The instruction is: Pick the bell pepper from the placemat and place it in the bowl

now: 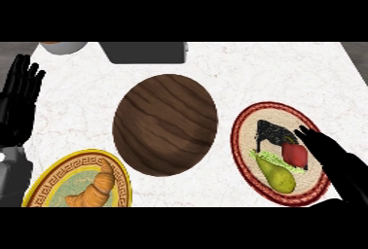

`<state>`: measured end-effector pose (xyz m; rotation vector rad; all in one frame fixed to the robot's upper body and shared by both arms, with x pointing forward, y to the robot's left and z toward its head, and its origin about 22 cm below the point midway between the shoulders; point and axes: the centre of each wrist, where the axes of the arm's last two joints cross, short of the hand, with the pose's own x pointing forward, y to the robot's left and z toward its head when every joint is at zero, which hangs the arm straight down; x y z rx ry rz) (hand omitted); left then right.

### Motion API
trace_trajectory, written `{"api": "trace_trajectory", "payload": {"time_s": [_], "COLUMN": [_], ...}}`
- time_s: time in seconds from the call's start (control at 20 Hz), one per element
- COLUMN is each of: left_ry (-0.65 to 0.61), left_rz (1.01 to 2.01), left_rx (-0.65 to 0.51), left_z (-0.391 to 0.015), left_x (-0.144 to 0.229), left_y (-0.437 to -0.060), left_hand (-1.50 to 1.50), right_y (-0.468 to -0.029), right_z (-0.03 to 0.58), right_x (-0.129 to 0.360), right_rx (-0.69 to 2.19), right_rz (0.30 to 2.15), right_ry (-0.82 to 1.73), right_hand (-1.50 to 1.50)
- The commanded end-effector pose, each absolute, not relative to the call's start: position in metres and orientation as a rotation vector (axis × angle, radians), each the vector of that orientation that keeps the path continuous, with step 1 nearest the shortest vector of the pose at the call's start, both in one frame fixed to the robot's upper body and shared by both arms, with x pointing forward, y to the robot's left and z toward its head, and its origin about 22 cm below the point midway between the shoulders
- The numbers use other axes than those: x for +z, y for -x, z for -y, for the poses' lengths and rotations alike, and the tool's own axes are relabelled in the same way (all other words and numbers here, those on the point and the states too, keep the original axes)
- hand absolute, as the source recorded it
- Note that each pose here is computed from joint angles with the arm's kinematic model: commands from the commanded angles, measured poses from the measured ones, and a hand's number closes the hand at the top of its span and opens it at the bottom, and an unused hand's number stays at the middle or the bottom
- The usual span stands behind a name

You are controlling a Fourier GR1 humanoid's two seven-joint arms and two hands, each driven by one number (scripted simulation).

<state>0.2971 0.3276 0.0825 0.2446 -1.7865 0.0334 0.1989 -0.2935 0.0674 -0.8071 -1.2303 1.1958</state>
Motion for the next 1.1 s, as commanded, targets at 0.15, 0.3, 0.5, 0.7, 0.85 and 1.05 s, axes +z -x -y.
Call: {"api": "trace_trajectory", "payload": {"time_s": [0.15, 0.3, 0.5, 0.7, 0.85, 1.05], "left_ry": [-0.233, -0.243, -0.238, -0.247, -0.232, -0.237], "left_rz": [1.783, 1.786, 1.784, 1.784, 1.789, 1.78], "left_rx": [0.021, 0.031, 0.035, 0.014, 0.022, 0.03], "left_z": [-0.337, -0.321, -0.335, -0.34, -0.327, -0.322], "left_x": [0.078, 0.092, 0.081, 0.083, 0.095, 0.092], "left_y": [-0.286, -0.288, -0.289, -0.296, -0.292, -0.306], "left_hand": [0.0, 0.0, 0.0, 0.0, 0.0, 0.0], "right_y": [-0.224, -0.224, -0.225, -0.231, -0.239, -0.234], "right_z": [0.298, 0.298, 0.297, 0.277, 0.287, 0.303], "right_x": [0.047, 0.043, 0.027, 0.01, 0.021, 0.005], "right_rx": [1.206, 1.224, 1.197, 1.198, 1.179, 1.163], "right_rz": [1.191, 1.171, 1.18, 1.144, 1.097, 1.097], "right_ry": [0.806, 0.812, 0.804, 0.8, 0.832, 0.833], "right_hand": [-1.5, -1.5, -1.5, -1.5, -1.5, -1.5]}}
